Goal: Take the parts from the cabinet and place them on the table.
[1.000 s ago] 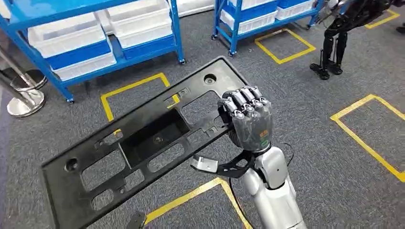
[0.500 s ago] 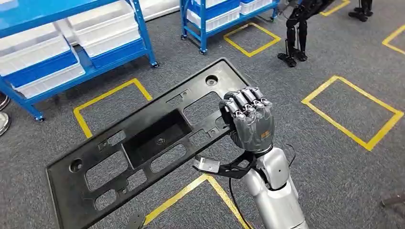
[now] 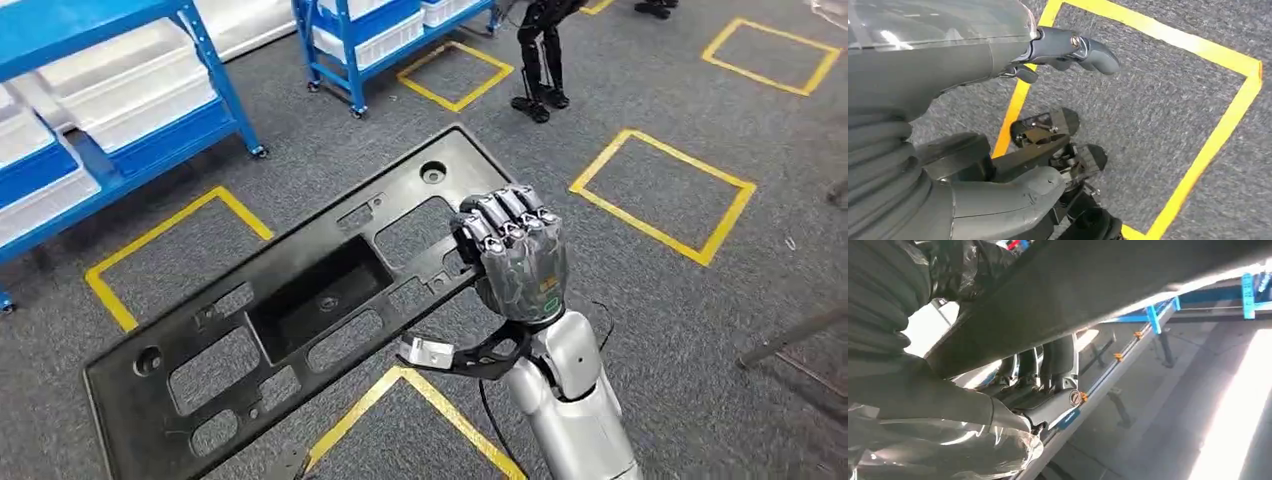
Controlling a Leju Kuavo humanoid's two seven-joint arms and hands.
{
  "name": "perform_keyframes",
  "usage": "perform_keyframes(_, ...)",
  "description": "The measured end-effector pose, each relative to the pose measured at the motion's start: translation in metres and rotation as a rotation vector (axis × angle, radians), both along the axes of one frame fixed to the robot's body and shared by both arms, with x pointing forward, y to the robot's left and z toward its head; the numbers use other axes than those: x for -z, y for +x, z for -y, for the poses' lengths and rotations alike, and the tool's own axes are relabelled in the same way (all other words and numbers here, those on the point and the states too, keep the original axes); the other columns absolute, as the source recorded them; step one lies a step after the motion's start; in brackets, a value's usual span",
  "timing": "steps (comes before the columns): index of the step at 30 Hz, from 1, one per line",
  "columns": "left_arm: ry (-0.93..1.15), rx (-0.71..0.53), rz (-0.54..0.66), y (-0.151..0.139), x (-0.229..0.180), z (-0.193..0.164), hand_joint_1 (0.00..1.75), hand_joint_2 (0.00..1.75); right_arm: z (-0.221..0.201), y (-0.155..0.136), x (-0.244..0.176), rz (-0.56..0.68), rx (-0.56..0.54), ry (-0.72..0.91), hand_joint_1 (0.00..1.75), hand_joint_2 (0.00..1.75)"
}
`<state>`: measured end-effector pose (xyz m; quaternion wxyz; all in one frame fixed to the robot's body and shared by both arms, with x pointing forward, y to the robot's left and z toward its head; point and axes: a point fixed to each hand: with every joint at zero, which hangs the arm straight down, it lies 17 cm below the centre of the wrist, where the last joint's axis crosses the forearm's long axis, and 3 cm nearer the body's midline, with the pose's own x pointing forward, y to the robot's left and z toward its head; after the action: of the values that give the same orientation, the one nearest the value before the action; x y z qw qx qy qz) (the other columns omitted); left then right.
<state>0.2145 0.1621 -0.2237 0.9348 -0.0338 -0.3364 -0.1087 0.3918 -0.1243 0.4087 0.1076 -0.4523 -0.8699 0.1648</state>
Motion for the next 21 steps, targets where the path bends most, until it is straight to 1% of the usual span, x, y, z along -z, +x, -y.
perform_keyframes(4, -0.003, 0.004, 0.007, 0.0037, -0.0020, 0.0029, 0.00, 1.75, 0.0014, 0.0003, -0.0012, 0.005, 0.003, -0.006, 1.75, 1.75)
perform_keyframes(7, -0.003, 0.003, 0.002, 0.0002, -0.0006, 0.0023, 0.00, 1.75, 0.0007, 0.0001, 0.0000, 0.003, 0.001, -0.008, 1.75, 1.75)
perform_keyframes(18, -0.011, -0.005, 0.006, 0.0035, -0.0023, 0.0046, 0.00, 1.75, 0.0012, -0.0015, -0.0020, 0.008, 0.002, -0.010, 1.75, 1.75)
perform_keyframes(21, -0.011, -0.005, 0.001, 0.0006, -0.0013, 0.0047, 0.00, 1.75, -0.0013, -0.0025, -0.0025, 0.010, -0.004, -0.012, 1.75, 1.75)
